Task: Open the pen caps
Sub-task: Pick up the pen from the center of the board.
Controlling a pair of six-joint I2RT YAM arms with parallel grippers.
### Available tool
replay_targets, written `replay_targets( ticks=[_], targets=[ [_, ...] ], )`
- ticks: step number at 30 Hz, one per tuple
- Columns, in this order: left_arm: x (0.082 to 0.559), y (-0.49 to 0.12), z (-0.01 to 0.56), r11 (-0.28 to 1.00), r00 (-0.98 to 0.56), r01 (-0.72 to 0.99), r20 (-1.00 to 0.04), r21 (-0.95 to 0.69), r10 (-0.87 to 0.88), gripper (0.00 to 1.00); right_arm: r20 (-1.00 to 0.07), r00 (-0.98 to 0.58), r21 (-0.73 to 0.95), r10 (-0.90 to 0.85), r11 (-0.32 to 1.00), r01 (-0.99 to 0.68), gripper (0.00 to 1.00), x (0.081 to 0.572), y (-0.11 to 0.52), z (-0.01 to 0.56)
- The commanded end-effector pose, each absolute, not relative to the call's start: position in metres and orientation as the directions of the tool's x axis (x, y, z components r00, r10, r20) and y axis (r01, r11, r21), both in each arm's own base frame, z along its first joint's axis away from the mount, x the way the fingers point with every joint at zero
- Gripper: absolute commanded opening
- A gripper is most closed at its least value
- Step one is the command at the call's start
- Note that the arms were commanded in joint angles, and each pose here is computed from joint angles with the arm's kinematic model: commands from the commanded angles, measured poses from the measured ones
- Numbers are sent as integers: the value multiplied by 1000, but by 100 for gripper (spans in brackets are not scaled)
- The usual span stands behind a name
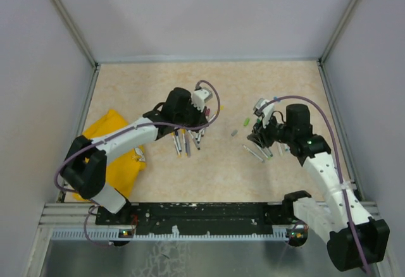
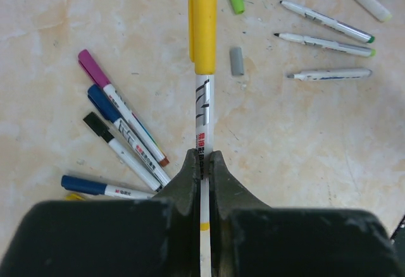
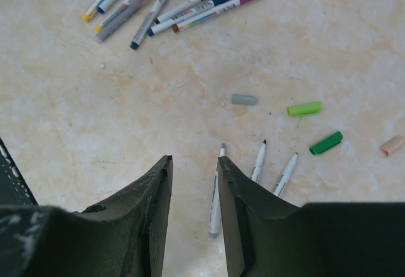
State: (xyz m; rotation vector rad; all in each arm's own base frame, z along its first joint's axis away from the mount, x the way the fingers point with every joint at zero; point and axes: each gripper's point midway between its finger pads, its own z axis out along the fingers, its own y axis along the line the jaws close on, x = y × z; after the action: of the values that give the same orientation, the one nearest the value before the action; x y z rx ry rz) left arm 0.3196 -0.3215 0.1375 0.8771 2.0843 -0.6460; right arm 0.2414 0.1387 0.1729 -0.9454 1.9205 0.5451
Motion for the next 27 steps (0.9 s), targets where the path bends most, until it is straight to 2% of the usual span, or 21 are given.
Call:
replay_targets(
  ticks=[1, 6, 14, 27],
  targets=[
    [308, -325, 178, 617, -435, 748, -883, -245, 175, 0, -944, -165, -8, -286, 520, -854, 35, 244, 163, 231],
    [285, -313, 189, 597, -422, 738, -906, -315, 44, 0, -969, -184, 94, -167, 440, -893, 35, 235, 183, 250],
    [258, -303, 193, 541, -435, 725, -893, -425, -118, 0, -977, -183, 136, -107, 350, -927, 37, 217, 193, 230],
    [229, -299, 208, 450, -412, 720, -847, -528, -335, 0, -950, -307, 307, 53, 324, -895, 38, 225, 205, 232]
  ],
)
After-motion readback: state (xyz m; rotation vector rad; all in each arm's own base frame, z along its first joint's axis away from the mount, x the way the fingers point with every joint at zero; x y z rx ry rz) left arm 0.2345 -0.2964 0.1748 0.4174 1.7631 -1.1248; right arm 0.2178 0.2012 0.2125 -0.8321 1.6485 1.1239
